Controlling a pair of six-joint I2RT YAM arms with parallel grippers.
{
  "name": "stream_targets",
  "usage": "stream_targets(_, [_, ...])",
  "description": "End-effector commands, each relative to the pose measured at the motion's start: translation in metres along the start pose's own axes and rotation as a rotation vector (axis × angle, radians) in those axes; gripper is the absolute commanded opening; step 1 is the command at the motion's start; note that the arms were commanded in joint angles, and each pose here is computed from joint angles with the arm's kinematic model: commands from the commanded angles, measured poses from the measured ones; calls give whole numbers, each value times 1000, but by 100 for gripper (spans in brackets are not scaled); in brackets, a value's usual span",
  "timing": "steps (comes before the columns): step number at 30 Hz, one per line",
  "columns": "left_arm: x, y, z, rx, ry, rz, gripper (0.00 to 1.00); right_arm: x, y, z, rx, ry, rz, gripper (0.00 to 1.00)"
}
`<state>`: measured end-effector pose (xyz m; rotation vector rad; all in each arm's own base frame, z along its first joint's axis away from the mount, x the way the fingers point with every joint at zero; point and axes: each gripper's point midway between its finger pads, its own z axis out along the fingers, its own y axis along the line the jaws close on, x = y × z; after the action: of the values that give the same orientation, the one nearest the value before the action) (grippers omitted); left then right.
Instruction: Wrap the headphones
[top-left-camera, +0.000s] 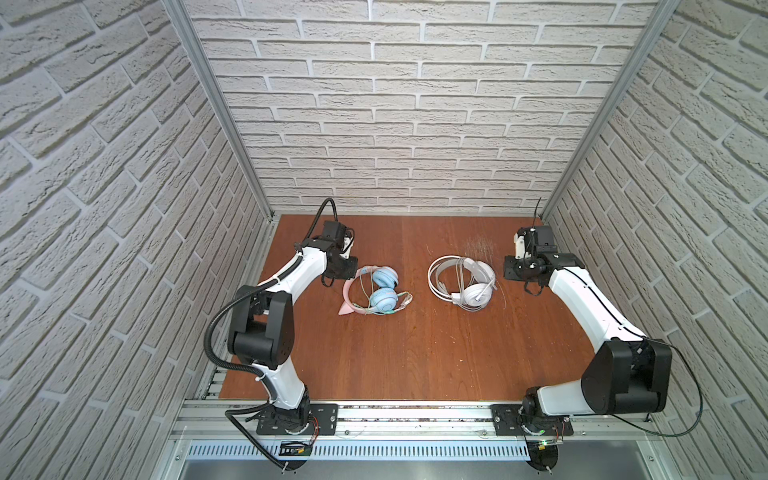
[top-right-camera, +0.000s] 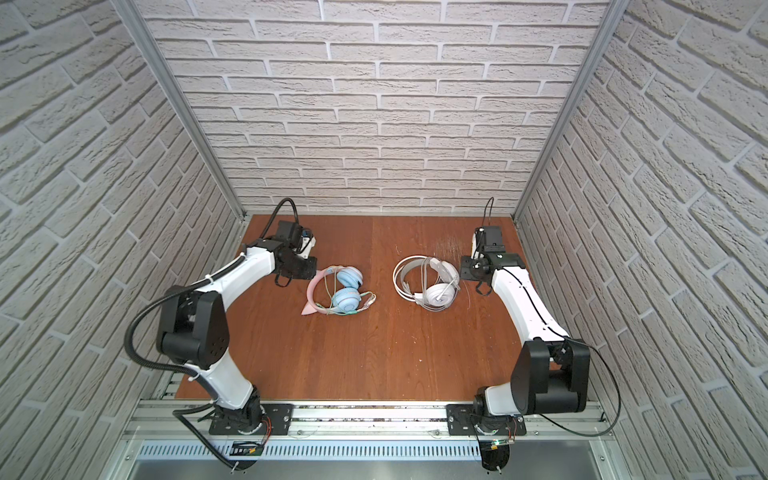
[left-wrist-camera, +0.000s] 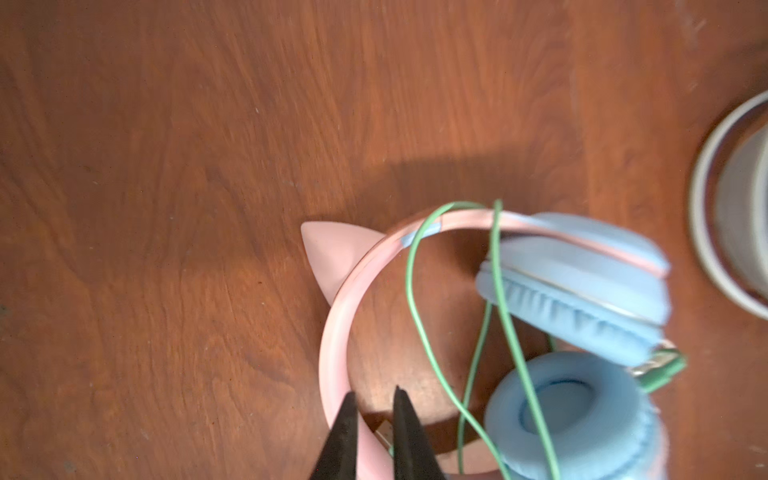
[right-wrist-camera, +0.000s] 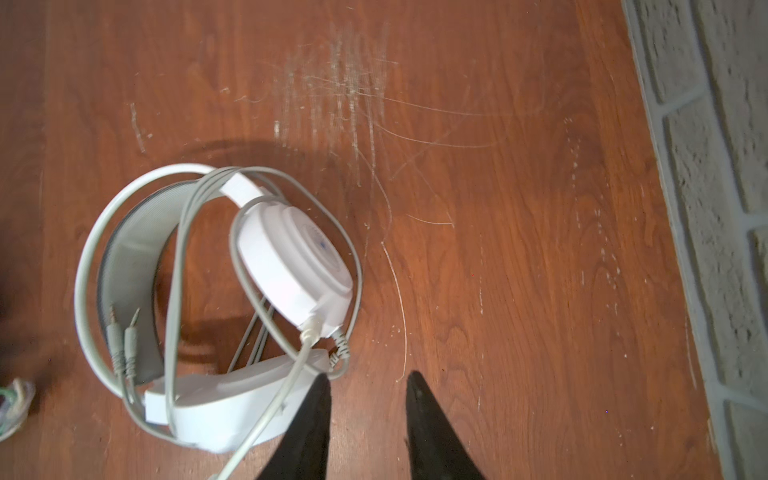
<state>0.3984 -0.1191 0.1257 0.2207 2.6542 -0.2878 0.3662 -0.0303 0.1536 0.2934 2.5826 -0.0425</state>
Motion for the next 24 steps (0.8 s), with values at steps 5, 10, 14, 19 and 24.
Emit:
stream_targets(5, [-37, -7, -66, 13, -241, -48, 55, -7, -2, 45, 11, 88, -34, 6])
stream_targets(10, [-22, 13, -90, -85, -319, -85, 84, -9, 5, 69, -14, 129, -28, 6])
stream_targets(14, [-2, 30, -102, -130, -341, -135, 94, -7, 21, 81, -82, 159, -27, 6])
stream_targets(19, [16, 48, -110, -168, -340, -184, 97, -2, 40, 88, -120, 184, -46, 6])
stream_targets(24, [21, 59, -114, -205, -366, -216, 98, -5, 56, 85, -164, 174, -56, 6])
